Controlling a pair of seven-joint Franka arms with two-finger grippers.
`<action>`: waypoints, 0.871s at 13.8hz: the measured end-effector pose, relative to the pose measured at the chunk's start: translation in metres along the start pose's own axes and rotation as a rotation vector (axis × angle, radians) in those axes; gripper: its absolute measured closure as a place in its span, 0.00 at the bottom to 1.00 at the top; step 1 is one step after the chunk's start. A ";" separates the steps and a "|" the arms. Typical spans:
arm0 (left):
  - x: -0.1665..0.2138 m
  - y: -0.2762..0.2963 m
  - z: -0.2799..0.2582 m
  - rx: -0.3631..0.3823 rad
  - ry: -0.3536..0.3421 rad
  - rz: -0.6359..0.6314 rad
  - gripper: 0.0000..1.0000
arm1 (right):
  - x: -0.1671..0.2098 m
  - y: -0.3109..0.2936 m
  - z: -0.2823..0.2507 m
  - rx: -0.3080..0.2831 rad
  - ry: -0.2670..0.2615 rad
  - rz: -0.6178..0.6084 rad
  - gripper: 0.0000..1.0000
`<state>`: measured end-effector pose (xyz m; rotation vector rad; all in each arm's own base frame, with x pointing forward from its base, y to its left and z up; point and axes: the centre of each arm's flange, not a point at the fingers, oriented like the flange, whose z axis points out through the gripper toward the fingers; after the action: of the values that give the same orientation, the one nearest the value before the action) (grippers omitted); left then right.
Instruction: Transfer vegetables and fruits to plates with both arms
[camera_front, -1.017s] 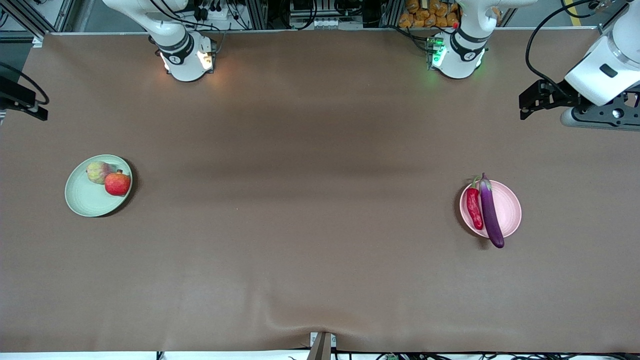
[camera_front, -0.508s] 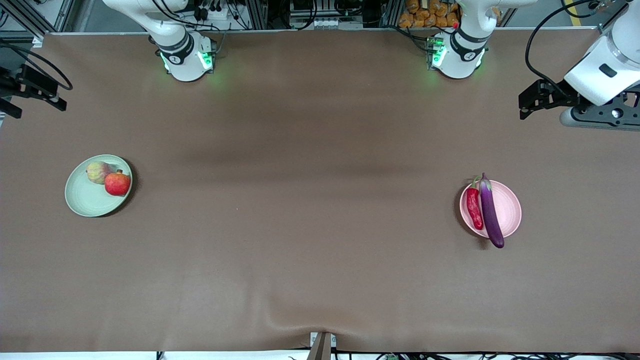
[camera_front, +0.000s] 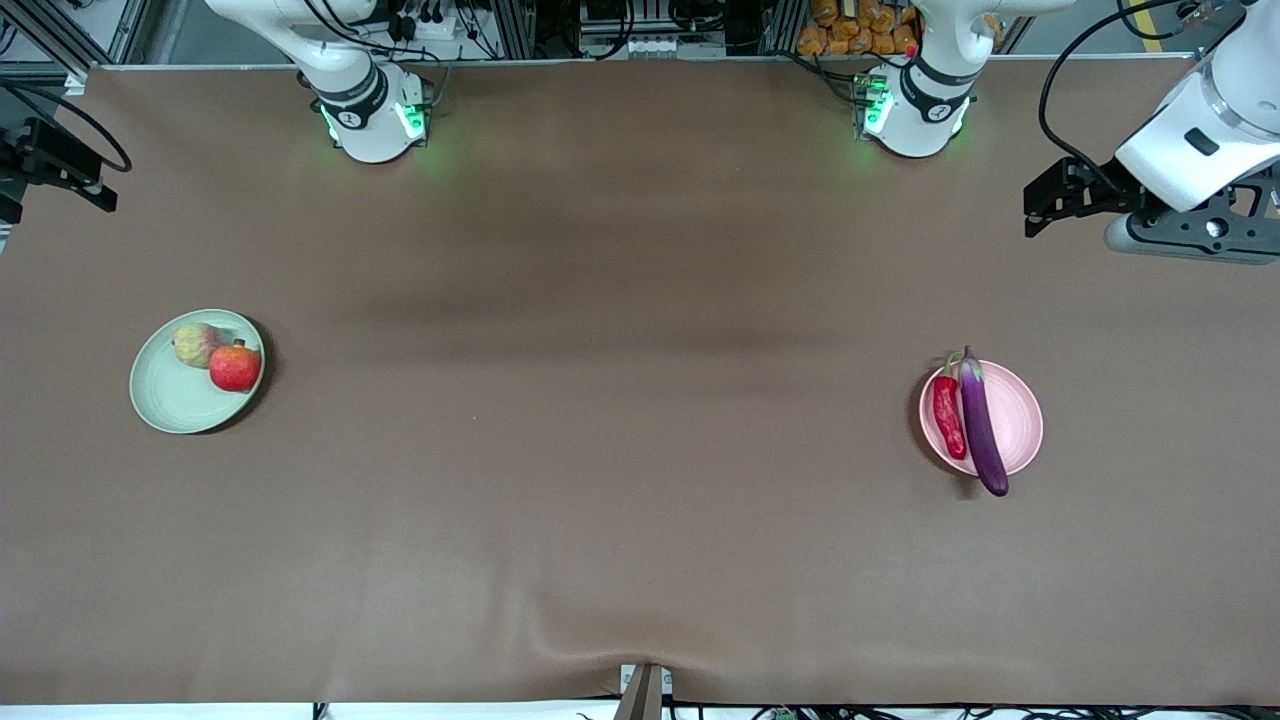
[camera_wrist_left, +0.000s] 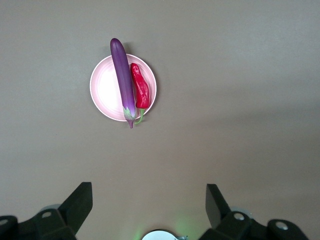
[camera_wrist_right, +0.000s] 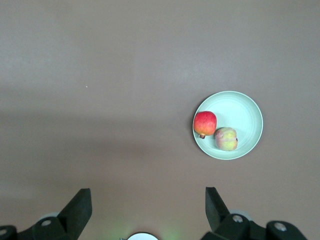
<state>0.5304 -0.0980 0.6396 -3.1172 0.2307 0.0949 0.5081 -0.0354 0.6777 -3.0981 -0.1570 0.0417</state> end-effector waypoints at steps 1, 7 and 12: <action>0.000 0.000 0.001 0.000 -0.002 0.000 0.00 | -0.001 0.000 0.000 0.001 -0.008 0.011 0.00; 0.002 0.003 0.006 0.000 -0.013 0.005 0.00 | -0.001 -0.003 -0.008 -0.026 0.000 0.014 0.00; 0.002 0.005 0.008 0.001 -0.016 0.009 0.00 | 0.002 -0.009 -0.009 -0.041 -0.005 0.000 0.00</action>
<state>0.5313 -0.1030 0.6315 -3.1137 0.2450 0.1196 0.5091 -0.0267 0.6865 -3.1393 -0.1594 0.0473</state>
